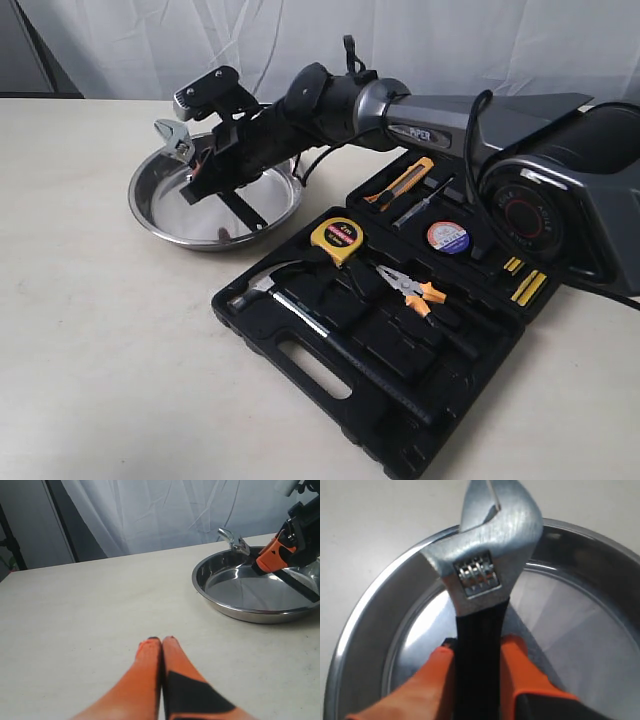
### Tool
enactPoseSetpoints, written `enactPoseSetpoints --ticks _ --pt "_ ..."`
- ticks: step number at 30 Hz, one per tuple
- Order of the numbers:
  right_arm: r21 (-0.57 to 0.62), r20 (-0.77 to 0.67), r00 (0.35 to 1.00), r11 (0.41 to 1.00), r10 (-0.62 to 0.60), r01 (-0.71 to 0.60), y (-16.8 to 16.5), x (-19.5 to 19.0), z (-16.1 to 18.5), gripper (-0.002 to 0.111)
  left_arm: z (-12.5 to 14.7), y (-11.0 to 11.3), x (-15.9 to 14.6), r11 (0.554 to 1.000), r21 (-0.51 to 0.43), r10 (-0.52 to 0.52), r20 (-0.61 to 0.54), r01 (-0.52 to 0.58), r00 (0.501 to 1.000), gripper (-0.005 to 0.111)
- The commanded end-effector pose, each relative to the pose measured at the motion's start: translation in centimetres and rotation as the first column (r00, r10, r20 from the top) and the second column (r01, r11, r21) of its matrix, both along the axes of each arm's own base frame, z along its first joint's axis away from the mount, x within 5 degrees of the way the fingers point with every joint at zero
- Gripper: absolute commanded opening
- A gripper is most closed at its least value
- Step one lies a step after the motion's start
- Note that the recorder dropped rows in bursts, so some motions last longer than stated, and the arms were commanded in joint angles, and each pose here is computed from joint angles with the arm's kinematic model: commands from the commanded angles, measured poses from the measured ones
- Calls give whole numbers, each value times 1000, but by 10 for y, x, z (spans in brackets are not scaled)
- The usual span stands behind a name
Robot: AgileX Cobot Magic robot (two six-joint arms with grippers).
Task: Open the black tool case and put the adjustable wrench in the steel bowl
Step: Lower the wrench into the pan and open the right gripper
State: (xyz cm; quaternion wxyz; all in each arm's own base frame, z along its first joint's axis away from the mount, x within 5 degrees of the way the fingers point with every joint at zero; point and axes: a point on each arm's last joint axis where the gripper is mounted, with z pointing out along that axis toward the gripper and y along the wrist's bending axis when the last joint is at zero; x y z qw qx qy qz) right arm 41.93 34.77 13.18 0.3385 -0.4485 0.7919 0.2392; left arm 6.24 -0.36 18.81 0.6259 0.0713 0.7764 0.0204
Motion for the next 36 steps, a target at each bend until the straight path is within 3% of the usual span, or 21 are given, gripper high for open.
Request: enactPoseSetpoints --ticks 1,10,19,31,33,36 --pt "-6 -44 999 1000 -6 6 -2 -1 6 -1 2 0 0 1000 -6 -1 16 1 1000 0" --pt "0 -47 983 984 -176 176 -8 9 6 -1 2 0 0 1000 -6 -1 16 1 1000 0" --pt "-50 -109 979 984 -175 170 -9 8 -30 -1 2 0 0 1000 -6 -1 16 1 1000 0" --pt "-61 -106 975 980 -193 188 -13 12 -42 -1 2 0 0 1000 -6 -1 16 1 1000 0" --pt "-59 -109 975 980 -195 189 -13 12 -42 6 2 0 0 1000 -6 -1 16 1 1000 0" --pt "-59 -112 975 980 -194 189 -13 12 -42 36 2 0 0 1000 -6 -1 16 1 1000 0"
